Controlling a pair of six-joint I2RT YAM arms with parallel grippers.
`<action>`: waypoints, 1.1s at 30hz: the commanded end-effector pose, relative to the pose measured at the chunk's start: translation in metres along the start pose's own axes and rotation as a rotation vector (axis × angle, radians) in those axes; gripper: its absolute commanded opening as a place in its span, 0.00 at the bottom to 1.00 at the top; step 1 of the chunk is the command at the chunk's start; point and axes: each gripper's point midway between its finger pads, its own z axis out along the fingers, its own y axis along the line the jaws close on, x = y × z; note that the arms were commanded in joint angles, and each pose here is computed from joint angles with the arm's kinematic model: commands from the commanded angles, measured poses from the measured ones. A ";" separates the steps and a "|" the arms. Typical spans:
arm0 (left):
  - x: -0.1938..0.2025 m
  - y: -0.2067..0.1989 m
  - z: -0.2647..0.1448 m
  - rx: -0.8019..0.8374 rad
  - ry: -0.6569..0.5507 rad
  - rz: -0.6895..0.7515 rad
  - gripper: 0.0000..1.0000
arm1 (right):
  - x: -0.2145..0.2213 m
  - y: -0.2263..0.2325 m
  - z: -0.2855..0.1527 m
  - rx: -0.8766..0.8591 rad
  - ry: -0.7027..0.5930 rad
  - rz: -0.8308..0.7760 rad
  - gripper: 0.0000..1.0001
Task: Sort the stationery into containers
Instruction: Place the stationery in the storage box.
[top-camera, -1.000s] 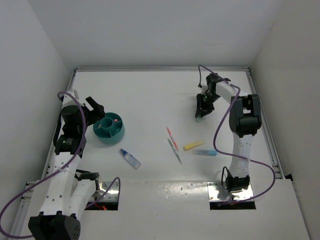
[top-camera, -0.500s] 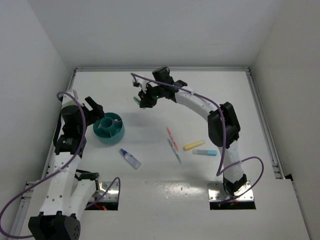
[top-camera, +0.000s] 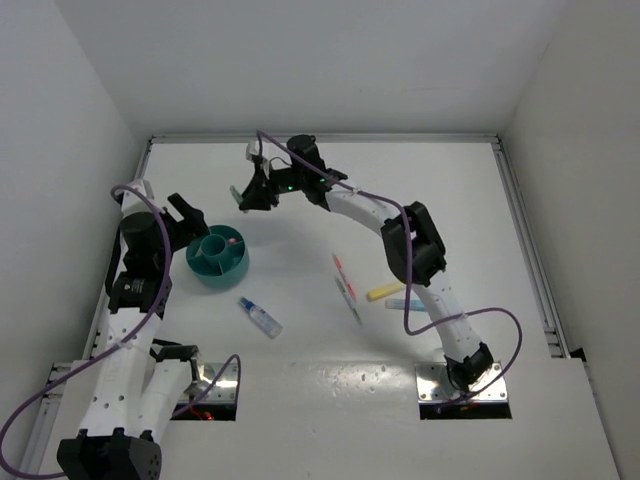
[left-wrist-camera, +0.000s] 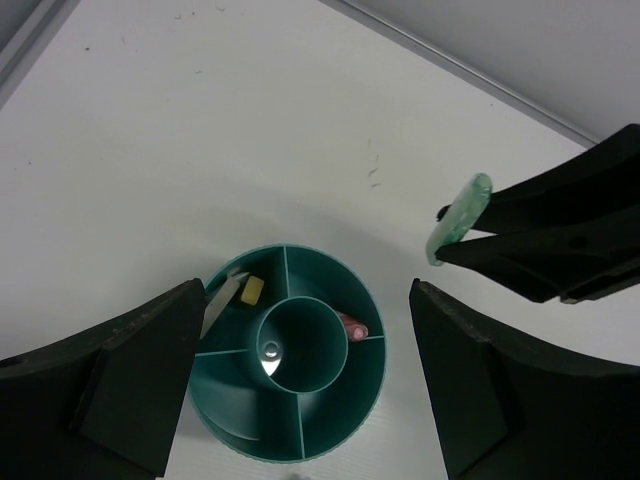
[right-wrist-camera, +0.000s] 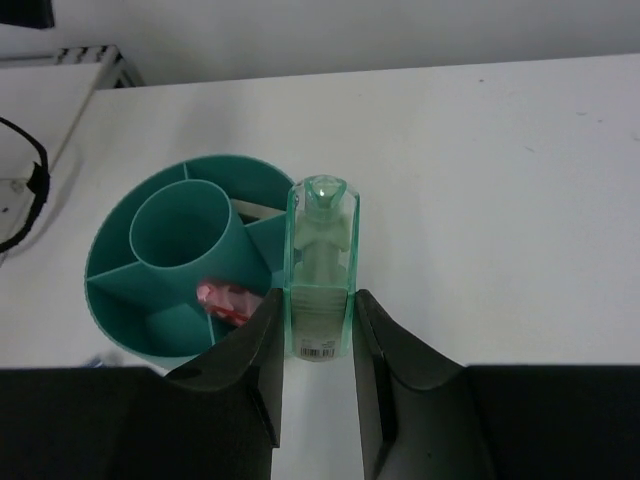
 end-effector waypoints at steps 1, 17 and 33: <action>-0.028 -0.006 -0.007 0.017 -0.090 -0.005 0.89 | -0.039 0.015 0.016 -0.126 -0.161 -0.054 0.00; -0.033 -0.006 -0.012 0.017 -0.112 -0.007 0.89 | -0.027 0.045 0.058 -0.222 -0.197 -0.040 0.00; -0.035 -0.007 -0.014 0.021 -0.120 -0.008 0.89 | 0.005 0.036 0.070 -0.159 -0.156 0.009 0.00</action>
